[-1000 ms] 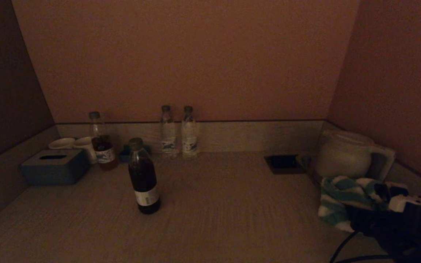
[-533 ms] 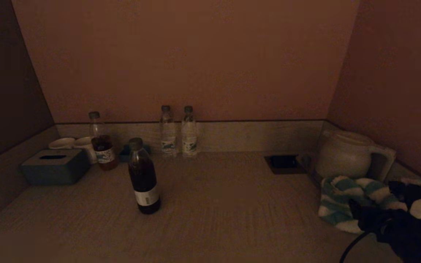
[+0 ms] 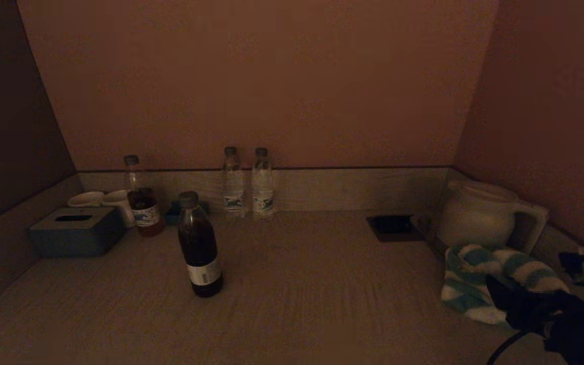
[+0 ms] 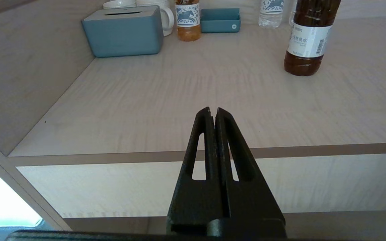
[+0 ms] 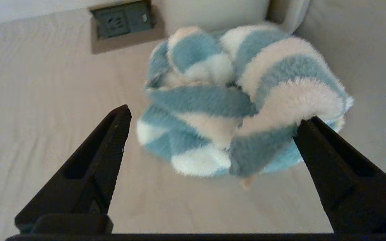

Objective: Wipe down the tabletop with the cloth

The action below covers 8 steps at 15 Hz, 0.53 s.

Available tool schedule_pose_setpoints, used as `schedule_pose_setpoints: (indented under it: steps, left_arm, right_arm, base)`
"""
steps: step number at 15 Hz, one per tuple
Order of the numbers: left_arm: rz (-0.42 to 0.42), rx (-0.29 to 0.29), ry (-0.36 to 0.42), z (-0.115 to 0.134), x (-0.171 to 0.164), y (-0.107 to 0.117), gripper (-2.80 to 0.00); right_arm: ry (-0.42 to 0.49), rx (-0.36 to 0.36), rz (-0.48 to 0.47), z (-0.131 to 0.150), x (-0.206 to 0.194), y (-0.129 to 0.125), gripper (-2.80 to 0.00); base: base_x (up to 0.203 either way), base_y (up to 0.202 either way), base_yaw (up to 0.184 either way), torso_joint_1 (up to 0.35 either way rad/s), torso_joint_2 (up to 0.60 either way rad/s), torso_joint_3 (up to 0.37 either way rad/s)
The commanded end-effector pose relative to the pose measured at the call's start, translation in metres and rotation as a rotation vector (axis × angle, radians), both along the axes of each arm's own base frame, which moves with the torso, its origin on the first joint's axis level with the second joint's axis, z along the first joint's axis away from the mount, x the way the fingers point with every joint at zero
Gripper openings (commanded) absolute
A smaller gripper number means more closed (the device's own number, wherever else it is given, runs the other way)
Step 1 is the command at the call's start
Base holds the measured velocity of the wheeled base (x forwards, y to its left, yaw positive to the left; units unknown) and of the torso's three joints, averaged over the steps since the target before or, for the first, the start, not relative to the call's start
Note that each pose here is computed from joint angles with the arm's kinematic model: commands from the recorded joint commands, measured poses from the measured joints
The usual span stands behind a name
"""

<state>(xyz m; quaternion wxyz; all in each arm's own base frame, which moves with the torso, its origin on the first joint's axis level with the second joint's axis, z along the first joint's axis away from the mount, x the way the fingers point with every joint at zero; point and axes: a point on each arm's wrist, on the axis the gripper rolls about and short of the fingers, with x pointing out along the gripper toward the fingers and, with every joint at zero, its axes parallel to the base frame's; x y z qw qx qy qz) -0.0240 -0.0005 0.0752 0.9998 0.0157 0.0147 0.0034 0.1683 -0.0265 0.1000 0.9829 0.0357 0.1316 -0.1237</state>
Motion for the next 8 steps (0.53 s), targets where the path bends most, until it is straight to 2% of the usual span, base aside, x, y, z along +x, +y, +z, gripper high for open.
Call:
schedule_pose_setpoints:
  steps: [1,3,5,8]
  left_arm:
    - [0.000,0.000,0.000,0.000,0.000,0.000,-2.80]
    - [0.000,0.000,0.001,0.000,0.000,0.000,-2.80]
    - [0.000,0.000,0.001,0.000,0.000,0.000,-2.80]
    - [0.000,0.000,0.001,0.000,0.000,0.000,-2.80]
  right_arm:
    - [-0.002,0.006,0.032,0.007,-0.013,0.003,0.00]
    - [-0.086,-0.005,0.077,0.024,-0.032,0.008,0.00]
    - [-0.122,-0.017,0.124,0.035,-0.048,0.014,0.00]
    - [-0.117,-0.031,0.190,0.050,-0.080,0.022,0.00]
  base:
    - [0.000,0.000,0.000,0.000,0.00,0.000]
    - [0.000,0.000,0.000,0.000,0.00,0.000]
    - [0.000,0.000,0.000,0.000,0.00,0.000]
    - [0.000,0.000,0.000,0.000,0.00,0.000]
